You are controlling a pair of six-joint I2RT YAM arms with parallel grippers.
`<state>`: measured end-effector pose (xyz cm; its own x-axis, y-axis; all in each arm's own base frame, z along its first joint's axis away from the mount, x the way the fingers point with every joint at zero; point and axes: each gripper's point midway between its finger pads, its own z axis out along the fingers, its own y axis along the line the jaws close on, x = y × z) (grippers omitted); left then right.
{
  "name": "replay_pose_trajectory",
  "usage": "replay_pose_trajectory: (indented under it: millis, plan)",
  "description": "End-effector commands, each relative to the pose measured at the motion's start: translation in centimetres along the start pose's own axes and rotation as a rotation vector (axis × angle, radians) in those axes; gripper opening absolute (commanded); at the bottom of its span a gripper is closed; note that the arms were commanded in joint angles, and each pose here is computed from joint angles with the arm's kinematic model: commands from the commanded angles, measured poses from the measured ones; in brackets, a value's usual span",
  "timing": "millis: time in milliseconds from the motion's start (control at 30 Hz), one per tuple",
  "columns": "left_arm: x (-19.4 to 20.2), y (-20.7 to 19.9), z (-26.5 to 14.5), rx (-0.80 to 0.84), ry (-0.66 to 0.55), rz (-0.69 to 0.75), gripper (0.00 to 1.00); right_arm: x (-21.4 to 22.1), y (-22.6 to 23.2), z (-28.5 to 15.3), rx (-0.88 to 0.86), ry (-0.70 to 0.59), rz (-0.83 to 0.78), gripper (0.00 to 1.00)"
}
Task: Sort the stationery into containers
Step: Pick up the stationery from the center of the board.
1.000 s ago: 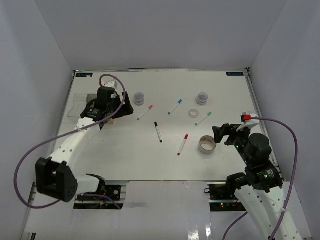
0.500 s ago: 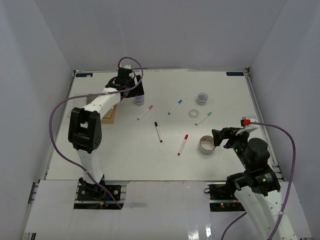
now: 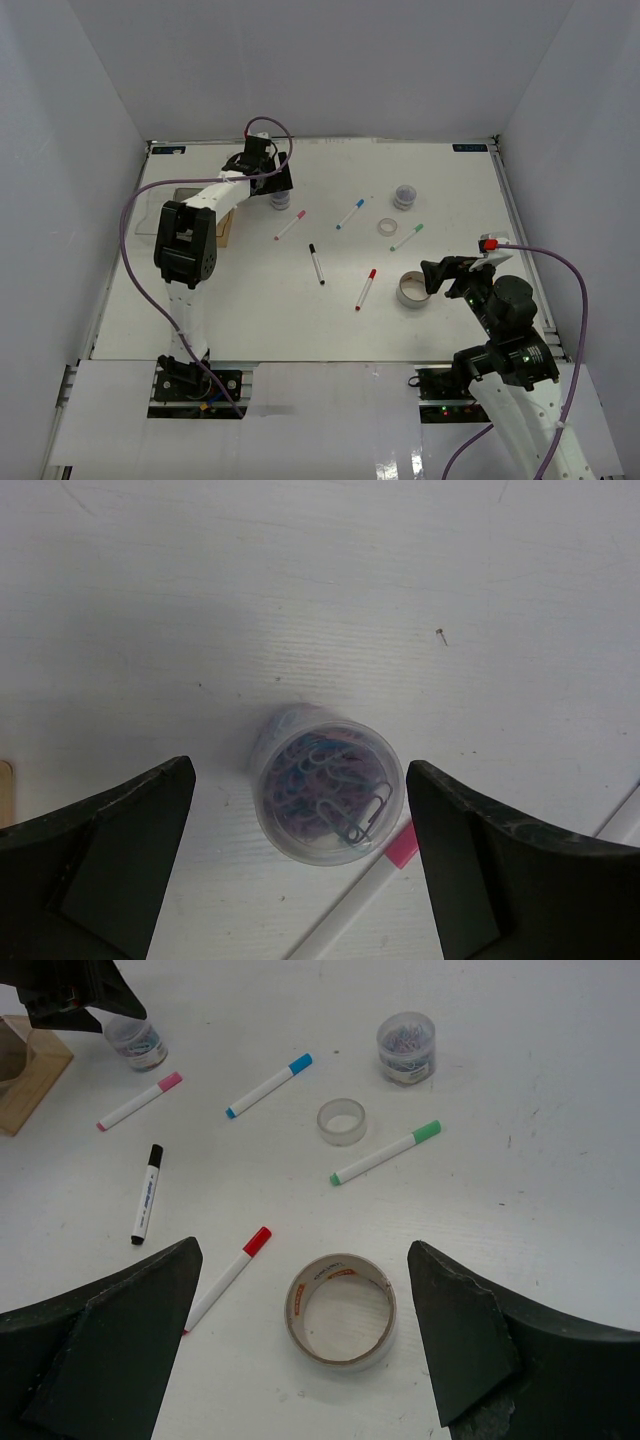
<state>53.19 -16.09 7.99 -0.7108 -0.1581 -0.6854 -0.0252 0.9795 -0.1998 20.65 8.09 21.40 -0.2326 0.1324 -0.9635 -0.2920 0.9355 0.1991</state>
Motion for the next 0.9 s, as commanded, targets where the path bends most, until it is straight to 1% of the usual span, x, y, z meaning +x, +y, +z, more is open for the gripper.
replay_pose_trajectory:
  millis: [0,200,333,500,600,633,700,733,800,833,867]
  plan:
    - [-0.9,-0.9,-0.2,0.035,-0.023,0.002,0.98,-0.9,0.6,0.2,-0.026,-0.034,0.001,0.9]
    - [-1.2,-1.9,-0.9,0.042,-0.043,0.036,0.98,-0.8,0.5,0.2,-0.024,-0.034,0.0,0.9]
    - [-0.7,-2.4,-0.4,0.008,-0.049,0.098,0.98,-0.9,0.6,0.3,-0.029,-0.035,-0.001,0.9]
    - [0.4,-1.2,0.7,-0.066,-0.027,0.11,0.98,-0.8,0.6,0.3,-0.029,-0.035,0.0,0.9]
    - [0.8,-1.0,1.0,-0.077,-0.016,0.111,0.95,-0.9,0.6,0.2,-0.03,-0.04,-0.002,0.9]
    - [0.9,-1.0,1.0,-0.077,-0.015,0.112,0.92,-0.9,0.6,0.2,-0.032,-0.039,0.0,0.9]
    - [0.5,-1.1,1.0,-0.079,-0.024,0.11,0.88,-0.9,0.7,0.2,-0.034,-0.04,-0.001,0.9]
    - [0.5,-1.1,1.0,-0.077,-0.025,0.109,0.83,-0.9,0.7,0.2,-0.034,-0.04,-0.001,0.9]
    - [-0.2,-1.5,0.6,-0.068,-0.041,0.102,0.77,-1.0,0.7,0.1,-0.033,-0.045,-0.002,0.9]
    - [-1.1,-1.7,-0.1,-0.06,-0.06,0.094,0.69,-1.0,0.7,0.1,-0.035,-0.048,-0.002,0.9]
    - [-1.5,-1.8,-0.5,-0.058,-0.071,0.092,0.66,-1.1,0.7,0.0,-0.036,-0.051,-0.002,0.9]
